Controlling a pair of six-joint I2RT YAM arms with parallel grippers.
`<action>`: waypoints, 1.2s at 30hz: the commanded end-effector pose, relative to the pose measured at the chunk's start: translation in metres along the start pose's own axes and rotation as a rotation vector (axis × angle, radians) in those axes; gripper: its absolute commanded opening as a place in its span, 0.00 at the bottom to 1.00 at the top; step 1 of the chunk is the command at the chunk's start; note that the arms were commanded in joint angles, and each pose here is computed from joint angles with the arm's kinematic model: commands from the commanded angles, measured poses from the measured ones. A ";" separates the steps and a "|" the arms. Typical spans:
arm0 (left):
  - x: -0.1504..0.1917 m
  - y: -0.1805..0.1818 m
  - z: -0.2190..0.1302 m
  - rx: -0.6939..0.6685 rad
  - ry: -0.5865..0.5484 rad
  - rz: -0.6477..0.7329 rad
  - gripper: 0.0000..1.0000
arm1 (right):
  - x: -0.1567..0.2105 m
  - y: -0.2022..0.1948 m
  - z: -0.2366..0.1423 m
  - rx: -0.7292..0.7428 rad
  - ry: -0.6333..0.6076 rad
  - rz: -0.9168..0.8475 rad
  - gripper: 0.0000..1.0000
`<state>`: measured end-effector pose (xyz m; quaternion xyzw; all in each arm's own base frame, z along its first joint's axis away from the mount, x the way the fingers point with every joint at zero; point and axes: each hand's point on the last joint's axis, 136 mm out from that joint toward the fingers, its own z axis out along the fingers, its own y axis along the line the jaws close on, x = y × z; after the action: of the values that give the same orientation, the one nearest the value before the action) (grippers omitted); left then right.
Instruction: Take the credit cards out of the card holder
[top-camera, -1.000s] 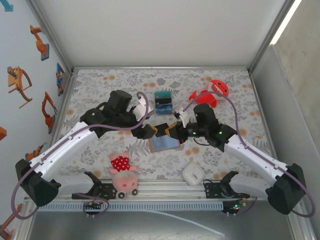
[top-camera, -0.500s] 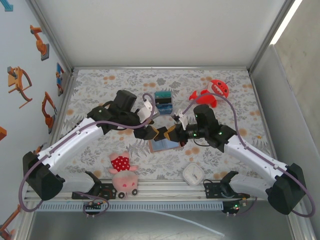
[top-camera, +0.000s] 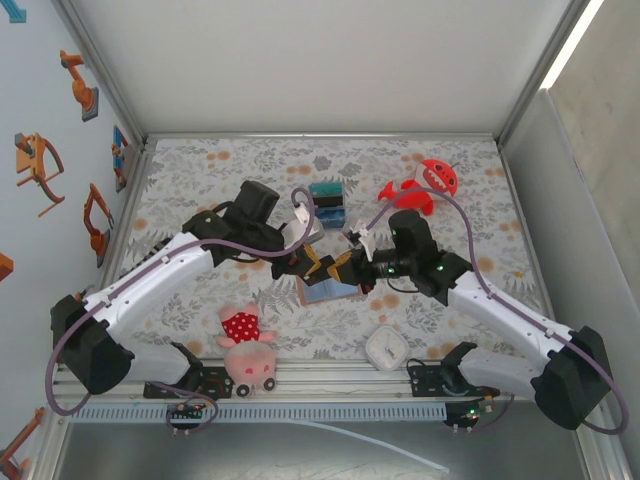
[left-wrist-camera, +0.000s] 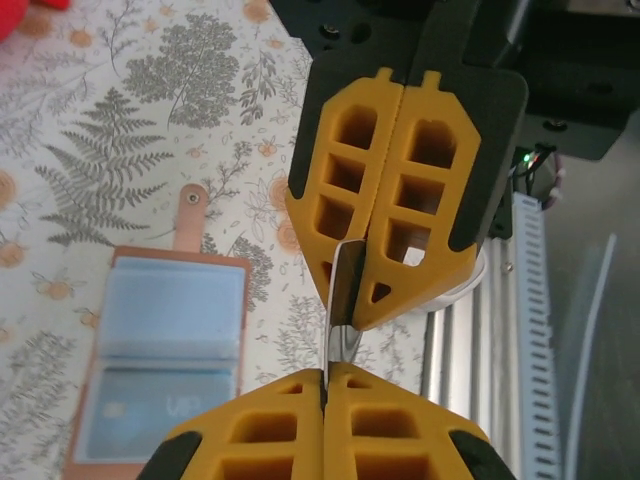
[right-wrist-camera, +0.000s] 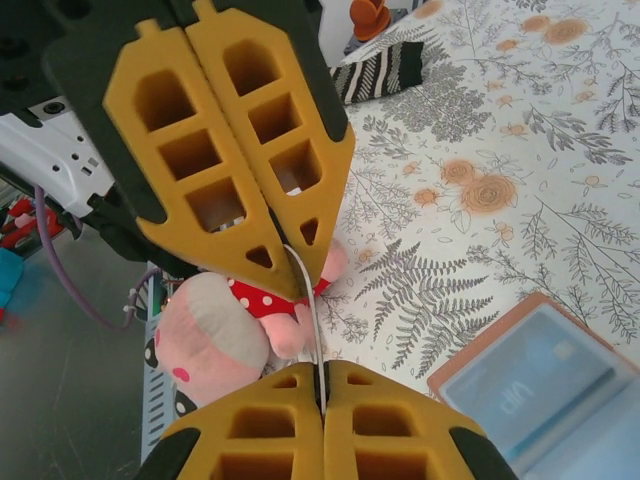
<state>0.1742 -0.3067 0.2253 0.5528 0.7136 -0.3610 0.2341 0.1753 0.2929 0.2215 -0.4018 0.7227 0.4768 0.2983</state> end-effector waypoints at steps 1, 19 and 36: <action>0.000 -0.002 0.001 0.023 -0.008 0.005 0.00 | -0.010 0.011 -0.002 -0.051 -0.040 -0.041 0.00; -0.008 0.002 -0.008 -0.017 -0.034 0.023 0.00 | -0.014 0.002 -0.008 -0.016 -0.074 -0.018 0.48; -0.017 0.064 -0.010 -0.265 0.055 0.157 0.00 | -0.014 -0.057 -0.052 0.449 -0.147 0.088 0.68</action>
<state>0.2226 -0.2979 0.2229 0.5651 0.7310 -0.2536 0.2863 0.2125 0.2563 0.2361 -0.3100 0.7675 0.3975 0.3960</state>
